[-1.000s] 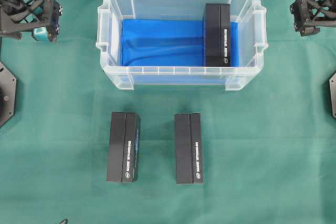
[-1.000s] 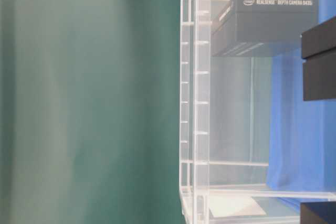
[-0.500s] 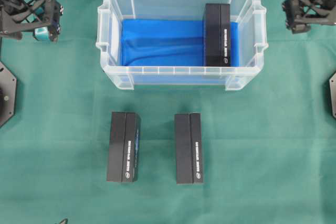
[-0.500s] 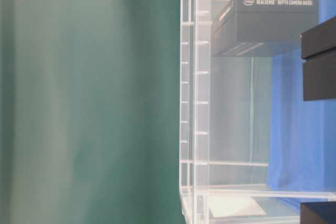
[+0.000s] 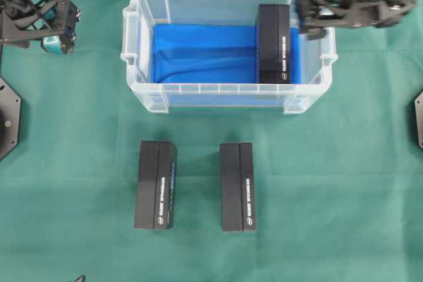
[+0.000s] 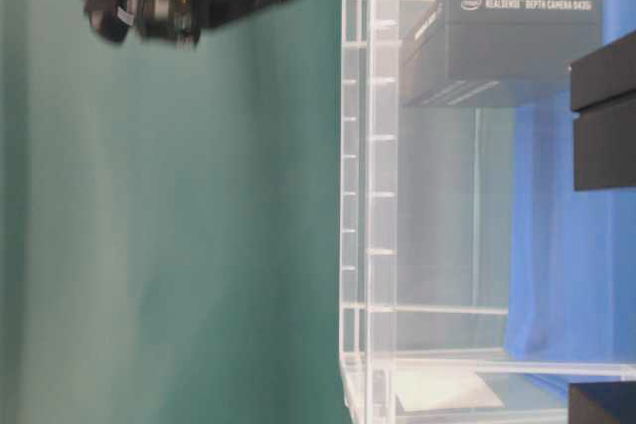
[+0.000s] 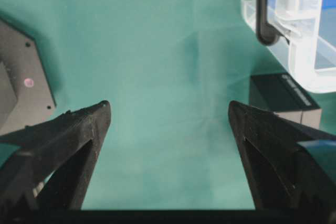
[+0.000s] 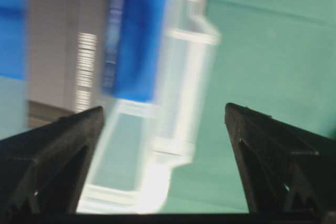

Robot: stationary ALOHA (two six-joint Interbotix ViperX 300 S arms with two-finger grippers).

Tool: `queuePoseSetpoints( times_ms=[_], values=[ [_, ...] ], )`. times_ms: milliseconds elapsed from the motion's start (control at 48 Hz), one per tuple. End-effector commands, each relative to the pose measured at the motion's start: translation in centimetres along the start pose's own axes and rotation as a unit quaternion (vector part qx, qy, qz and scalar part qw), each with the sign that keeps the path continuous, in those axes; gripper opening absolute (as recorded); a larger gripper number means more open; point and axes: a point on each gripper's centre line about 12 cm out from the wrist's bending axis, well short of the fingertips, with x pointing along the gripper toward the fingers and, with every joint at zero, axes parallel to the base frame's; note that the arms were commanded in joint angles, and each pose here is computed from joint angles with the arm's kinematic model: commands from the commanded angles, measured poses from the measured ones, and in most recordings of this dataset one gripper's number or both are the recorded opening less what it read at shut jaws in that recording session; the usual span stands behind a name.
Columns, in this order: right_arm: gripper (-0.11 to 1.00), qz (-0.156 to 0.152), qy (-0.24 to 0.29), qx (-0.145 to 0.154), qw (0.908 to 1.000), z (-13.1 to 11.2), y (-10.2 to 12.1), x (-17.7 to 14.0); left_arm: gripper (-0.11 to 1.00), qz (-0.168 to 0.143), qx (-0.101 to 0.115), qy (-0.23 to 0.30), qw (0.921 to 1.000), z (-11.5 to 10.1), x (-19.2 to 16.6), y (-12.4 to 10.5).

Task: Take out the box from the case.
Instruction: 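Move the right gripper over the right black box in the case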

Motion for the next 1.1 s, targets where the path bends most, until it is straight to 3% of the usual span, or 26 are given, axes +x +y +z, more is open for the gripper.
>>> queuePoseSetpoints(
  times_ms=[0,188,396,1084],
  values=[
    [0.91,0.026,-0.008,-0.007,0.9996,0.1,1.9,-1.0,0.97,-0.011,0.002,-0.004,0.9999,0.1,-0.6,0.0],
    [0.91,0.027,-0.004,-0.005,0.9996,-0.1,4.8,-0.3,0.97,-0.013,0.004,-0.003,0.9999,0.0,-0.7,0.0],
    [0.91,0.027,-0.005,0.001,0.9996,0.1,6.3,0.3,0.97,-0.014,0.018,-0.003,0.9997,0.0,-0.7,0.1],
    [0.91,0.018,-0.01,0.007,0.9998,0.2,6.3,0.8,0.97,-0.015,0.023,-0.003,0.9996,0.0,-0.7,0.1]
  ],
)
